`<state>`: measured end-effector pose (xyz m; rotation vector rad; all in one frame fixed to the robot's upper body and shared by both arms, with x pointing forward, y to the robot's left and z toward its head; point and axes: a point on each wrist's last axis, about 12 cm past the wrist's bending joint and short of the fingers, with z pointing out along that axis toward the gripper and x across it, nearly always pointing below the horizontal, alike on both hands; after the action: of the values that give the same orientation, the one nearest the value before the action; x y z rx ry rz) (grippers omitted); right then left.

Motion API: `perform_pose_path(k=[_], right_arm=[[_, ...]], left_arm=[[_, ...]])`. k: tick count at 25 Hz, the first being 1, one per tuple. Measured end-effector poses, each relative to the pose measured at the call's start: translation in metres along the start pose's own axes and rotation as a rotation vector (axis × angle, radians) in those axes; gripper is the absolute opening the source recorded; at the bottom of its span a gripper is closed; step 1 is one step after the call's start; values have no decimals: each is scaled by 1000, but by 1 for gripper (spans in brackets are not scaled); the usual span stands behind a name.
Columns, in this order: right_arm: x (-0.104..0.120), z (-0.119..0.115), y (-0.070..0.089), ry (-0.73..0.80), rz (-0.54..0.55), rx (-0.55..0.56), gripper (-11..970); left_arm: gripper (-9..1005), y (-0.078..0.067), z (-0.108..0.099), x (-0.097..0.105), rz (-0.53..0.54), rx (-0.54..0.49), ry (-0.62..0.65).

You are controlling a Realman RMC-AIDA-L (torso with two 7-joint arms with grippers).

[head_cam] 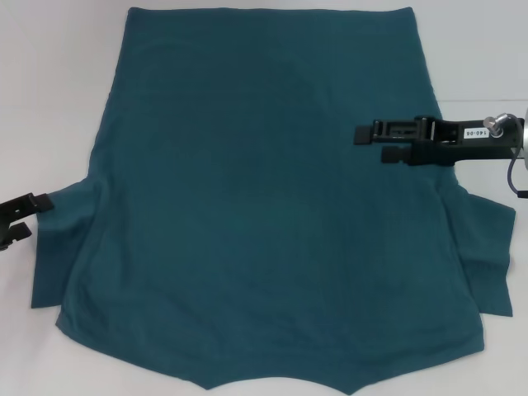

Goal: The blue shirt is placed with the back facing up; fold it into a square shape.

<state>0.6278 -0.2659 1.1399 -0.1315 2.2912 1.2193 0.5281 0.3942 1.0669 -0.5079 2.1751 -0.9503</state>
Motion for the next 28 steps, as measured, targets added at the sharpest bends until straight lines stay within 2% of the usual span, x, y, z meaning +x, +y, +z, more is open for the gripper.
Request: perform_pose_path(k=[8,28], right_arm=[[0,-5,-3,-18,14,-1,918],[1,-12,-7,-40,40,-9,909]], left_arm=[[790,6,10,1,102,-50,-38],[792,4,24,8,143,-65,0]])
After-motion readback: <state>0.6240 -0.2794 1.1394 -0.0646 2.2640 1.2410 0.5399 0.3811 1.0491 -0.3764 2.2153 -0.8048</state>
